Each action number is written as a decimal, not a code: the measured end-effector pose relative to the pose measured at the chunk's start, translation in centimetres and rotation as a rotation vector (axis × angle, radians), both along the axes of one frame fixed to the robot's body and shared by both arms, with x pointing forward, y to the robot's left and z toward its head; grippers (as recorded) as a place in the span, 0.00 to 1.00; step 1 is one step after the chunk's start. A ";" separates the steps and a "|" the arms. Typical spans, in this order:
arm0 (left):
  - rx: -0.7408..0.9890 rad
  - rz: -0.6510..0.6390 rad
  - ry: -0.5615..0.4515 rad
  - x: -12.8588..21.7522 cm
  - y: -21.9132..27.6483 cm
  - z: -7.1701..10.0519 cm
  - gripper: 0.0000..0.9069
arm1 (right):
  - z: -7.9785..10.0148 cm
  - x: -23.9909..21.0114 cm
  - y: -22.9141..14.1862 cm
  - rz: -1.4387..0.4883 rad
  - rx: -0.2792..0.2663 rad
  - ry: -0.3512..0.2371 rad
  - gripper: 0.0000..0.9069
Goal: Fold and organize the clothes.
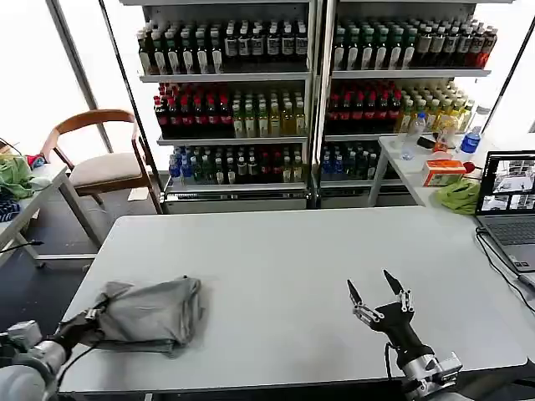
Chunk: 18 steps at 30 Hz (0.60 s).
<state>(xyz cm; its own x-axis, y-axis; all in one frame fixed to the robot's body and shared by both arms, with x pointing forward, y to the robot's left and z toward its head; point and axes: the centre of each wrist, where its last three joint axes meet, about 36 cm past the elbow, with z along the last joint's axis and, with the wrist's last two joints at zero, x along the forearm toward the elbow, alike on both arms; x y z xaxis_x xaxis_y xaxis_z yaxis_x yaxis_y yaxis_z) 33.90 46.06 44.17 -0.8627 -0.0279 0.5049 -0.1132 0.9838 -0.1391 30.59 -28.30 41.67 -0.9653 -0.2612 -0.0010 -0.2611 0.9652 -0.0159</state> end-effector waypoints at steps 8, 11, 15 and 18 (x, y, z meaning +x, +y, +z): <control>0.169 0.046 -0.030 0.0 6.3 6.4 0.00 | -0.4 0.1 0.3 0.010 0.013 -0.002 1.00; 0.238 0.053 -0.049 0.0 7.7 9.3 0.00 | -0.4 0.3 0.2 0.010 0.016 -0.006 1.00; 0.318 0.051 -0.082 0.0 8.4 12.6 0.00 | -0.4 0.6 0.2 0.011 0.022 -0.009 1.00; 0.365 0.038 -0.098 -0.1 8.2 14.2 0.00 | -0.5 0.8 0.1 0.010 0.025 -0.010 1.00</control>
